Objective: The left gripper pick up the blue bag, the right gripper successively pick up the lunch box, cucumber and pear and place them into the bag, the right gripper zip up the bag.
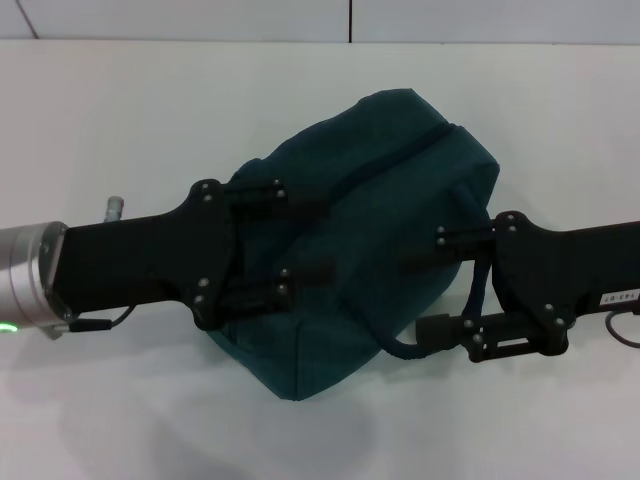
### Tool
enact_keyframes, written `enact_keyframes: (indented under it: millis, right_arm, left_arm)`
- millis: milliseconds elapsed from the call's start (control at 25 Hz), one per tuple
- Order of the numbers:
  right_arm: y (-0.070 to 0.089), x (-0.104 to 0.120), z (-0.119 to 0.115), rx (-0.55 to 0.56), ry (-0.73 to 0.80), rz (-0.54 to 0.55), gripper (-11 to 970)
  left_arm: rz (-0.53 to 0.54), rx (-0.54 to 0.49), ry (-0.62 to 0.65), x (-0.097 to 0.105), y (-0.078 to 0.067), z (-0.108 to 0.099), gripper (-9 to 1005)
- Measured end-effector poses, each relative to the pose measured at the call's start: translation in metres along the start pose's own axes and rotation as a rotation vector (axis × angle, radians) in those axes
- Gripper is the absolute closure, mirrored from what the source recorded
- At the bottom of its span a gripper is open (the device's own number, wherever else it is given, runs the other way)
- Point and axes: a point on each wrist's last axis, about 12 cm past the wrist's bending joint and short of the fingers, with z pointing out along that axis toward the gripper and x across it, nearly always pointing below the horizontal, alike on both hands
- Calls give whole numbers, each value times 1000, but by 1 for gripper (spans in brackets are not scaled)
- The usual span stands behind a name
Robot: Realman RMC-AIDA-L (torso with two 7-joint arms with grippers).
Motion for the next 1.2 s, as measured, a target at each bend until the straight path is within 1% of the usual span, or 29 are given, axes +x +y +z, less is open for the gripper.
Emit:
enact_keyframes:
  millis: [1200]
  right_arm:
    - [1, 1, 0, 1, -3, -2, 324]
  left_arm:
    - [-6, -4, 0, 2, -2, -2, 426]
